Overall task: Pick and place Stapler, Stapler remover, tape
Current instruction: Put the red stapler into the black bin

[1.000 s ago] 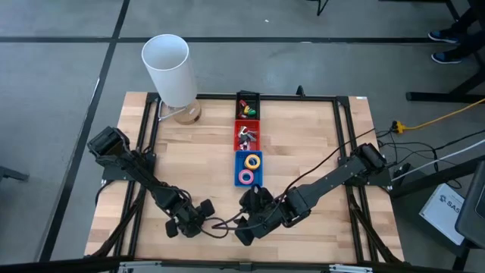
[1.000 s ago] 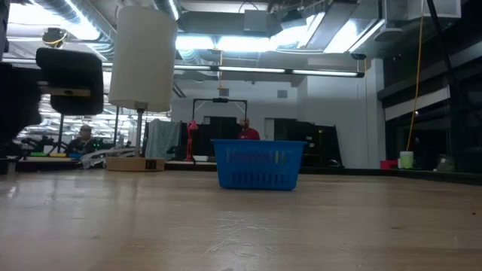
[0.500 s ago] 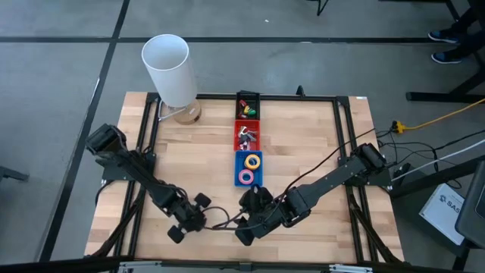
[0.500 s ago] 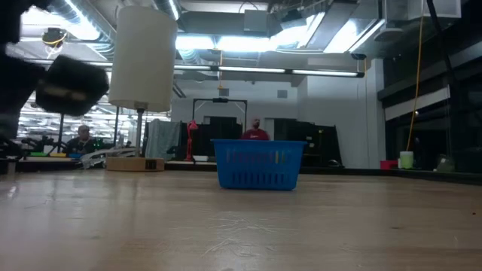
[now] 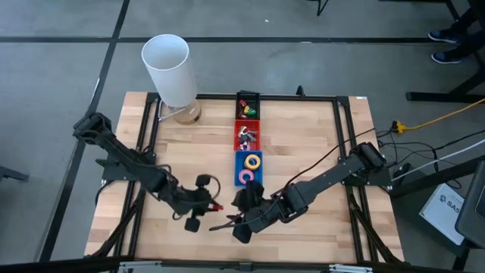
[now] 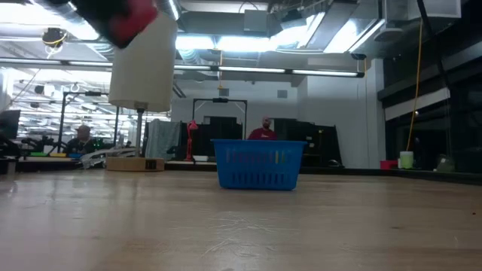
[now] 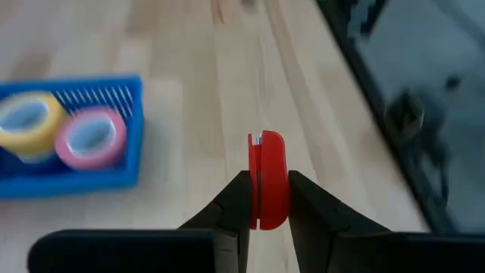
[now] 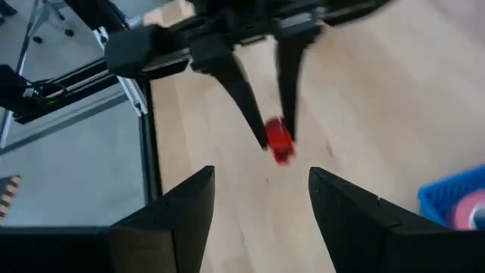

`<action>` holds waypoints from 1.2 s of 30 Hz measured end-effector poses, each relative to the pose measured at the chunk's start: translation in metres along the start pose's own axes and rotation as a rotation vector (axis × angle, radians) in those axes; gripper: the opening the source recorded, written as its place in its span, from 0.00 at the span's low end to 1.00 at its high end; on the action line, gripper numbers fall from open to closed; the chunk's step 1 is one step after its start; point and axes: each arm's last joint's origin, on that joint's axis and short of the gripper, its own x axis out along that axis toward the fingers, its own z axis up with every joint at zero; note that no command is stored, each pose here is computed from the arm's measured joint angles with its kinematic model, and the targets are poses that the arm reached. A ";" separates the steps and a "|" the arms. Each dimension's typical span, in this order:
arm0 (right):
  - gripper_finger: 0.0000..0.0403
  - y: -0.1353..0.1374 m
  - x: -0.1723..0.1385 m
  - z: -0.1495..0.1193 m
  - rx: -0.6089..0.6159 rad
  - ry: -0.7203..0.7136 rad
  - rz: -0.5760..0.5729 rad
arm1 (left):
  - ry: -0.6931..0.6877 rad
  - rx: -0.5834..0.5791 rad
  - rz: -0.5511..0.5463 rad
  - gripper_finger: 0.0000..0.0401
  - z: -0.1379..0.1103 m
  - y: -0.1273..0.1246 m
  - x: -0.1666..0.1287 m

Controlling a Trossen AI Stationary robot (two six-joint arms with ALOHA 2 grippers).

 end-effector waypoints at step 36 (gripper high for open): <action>0.36 -0.003 0.001 0.008 -0.187 -0.073 -0.051 | -0.226 -0.104 -0.081 0.16 0.030 0.008 -0.011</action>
